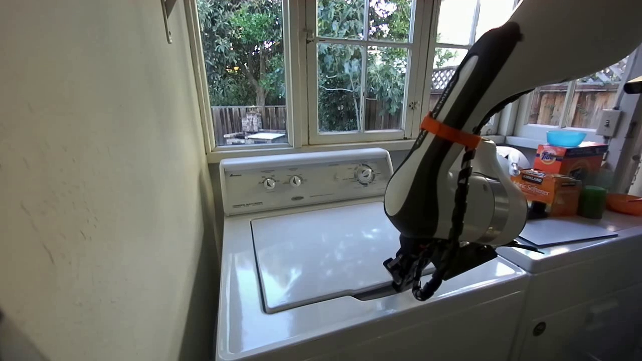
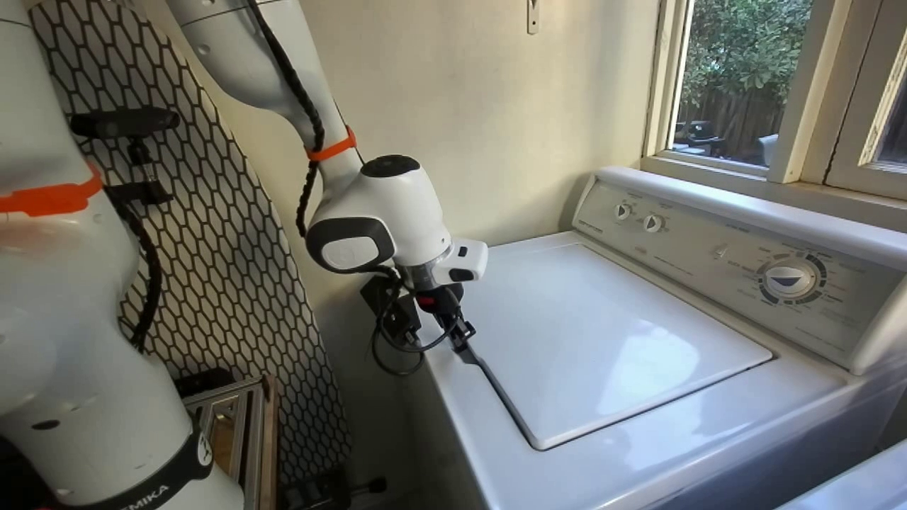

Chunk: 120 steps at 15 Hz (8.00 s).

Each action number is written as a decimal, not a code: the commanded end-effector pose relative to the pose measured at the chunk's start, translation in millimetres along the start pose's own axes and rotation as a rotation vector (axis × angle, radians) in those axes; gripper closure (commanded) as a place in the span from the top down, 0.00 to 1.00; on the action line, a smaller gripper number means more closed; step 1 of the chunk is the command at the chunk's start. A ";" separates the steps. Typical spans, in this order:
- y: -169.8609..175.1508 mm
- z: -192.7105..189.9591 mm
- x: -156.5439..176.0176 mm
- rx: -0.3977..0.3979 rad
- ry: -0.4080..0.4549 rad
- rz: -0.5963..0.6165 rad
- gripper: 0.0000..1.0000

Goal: Open the washing machine

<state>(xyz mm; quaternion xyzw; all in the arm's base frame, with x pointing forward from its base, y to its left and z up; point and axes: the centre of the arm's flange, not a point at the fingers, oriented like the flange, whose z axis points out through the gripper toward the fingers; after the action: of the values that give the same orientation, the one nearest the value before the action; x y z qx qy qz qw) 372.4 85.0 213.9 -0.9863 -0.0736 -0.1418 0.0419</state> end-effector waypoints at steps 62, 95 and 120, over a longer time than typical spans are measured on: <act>55.6 -230.6 183.4 0.000 0.586 0.151 0.00; 68.1 -247.9 287.0 -0.061 0.867 0.183 0.01; 143.8 -167.3 386.2 -0.184 1.012 0.232 0.00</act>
<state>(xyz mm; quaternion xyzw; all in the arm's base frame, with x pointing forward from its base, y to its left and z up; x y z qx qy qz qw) 695.0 -18.9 480.1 -0.8006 0.0714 -0.5950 0.0044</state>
